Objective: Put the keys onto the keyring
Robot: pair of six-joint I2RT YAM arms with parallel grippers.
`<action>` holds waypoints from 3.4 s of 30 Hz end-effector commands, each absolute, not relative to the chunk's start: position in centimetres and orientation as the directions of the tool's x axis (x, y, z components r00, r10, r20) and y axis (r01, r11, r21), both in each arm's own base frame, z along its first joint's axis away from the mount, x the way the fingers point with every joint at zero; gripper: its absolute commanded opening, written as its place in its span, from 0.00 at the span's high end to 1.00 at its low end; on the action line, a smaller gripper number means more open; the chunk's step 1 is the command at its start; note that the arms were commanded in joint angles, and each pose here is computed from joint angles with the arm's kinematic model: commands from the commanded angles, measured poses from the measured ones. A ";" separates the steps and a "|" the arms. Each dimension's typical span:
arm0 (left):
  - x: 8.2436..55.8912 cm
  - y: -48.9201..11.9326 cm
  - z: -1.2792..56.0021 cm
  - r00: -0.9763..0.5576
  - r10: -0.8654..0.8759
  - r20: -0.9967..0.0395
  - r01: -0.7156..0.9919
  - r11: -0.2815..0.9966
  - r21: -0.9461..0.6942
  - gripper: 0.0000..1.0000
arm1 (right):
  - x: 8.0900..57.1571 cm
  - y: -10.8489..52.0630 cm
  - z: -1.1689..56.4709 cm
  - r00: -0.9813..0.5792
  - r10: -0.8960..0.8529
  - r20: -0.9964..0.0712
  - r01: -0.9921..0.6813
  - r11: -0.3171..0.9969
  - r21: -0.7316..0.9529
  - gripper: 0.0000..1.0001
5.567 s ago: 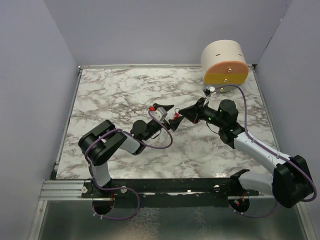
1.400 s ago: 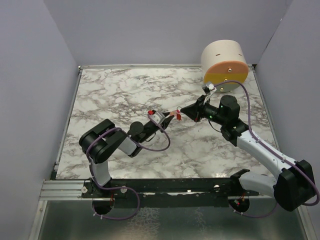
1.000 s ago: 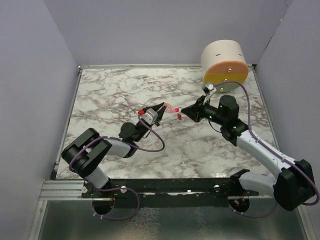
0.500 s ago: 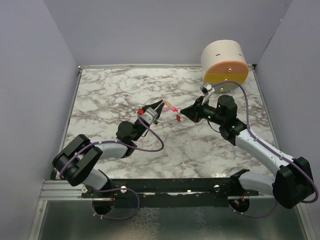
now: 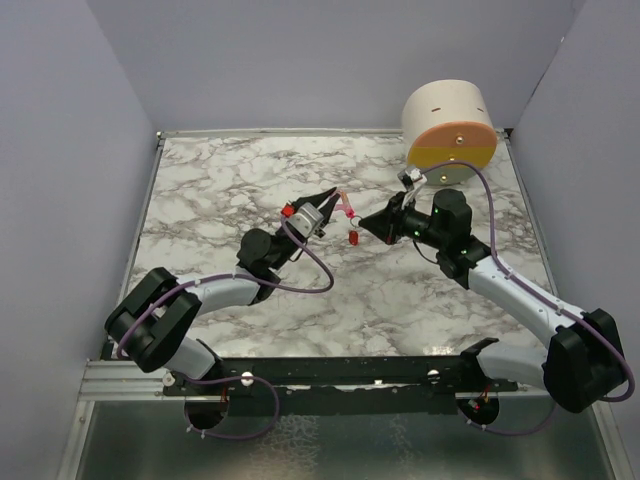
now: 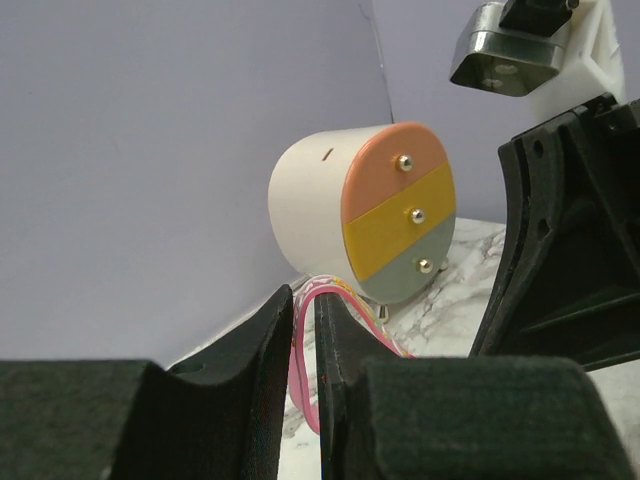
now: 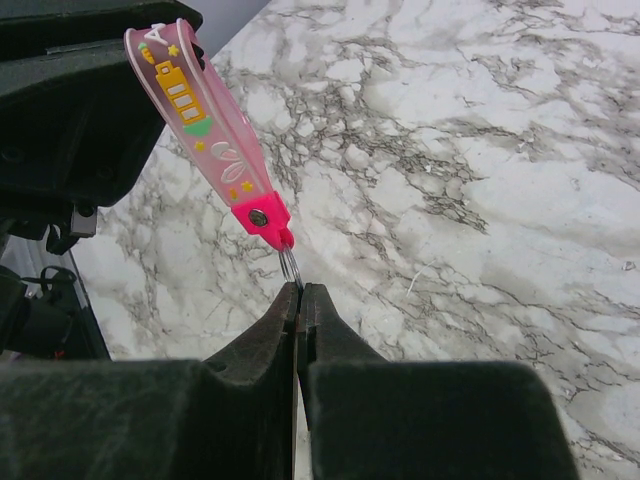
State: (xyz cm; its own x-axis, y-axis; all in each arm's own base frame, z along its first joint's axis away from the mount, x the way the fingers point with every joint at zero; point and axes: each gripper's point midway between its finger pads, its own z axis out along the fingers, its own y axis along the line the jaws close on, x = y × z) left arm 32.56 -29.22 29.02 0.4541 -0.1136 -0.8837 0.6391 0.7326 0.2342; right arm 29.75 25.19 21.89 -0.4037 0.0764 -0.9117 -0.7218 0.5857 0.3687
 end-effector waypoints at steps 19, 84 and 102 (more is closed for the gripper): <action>31.0 -30.8 34.0 0.496 -0.244 -0.833 0.715 0.660 0.233 0.82 | 30.6 24.1 22.8 -0.386 0.103 -0.917 -0.672 0.649 0.356 0.49; 36.5 -26.9 28.3 0.339 0.038 -0.940 0.482 0.851 0.209 0.91 | 29.9 14.2 28.3 -0.157 0.311 -0.937 -0.303 0.888 0.345 0.22; 37.0 -27.5 27.2 0.302 0.042 -0.952 0.497 0.846 0.195 0.91 | 29.7 14.2 28.5 -0.155 0.315 -0.936 -0.309 0.885 0.349 0.22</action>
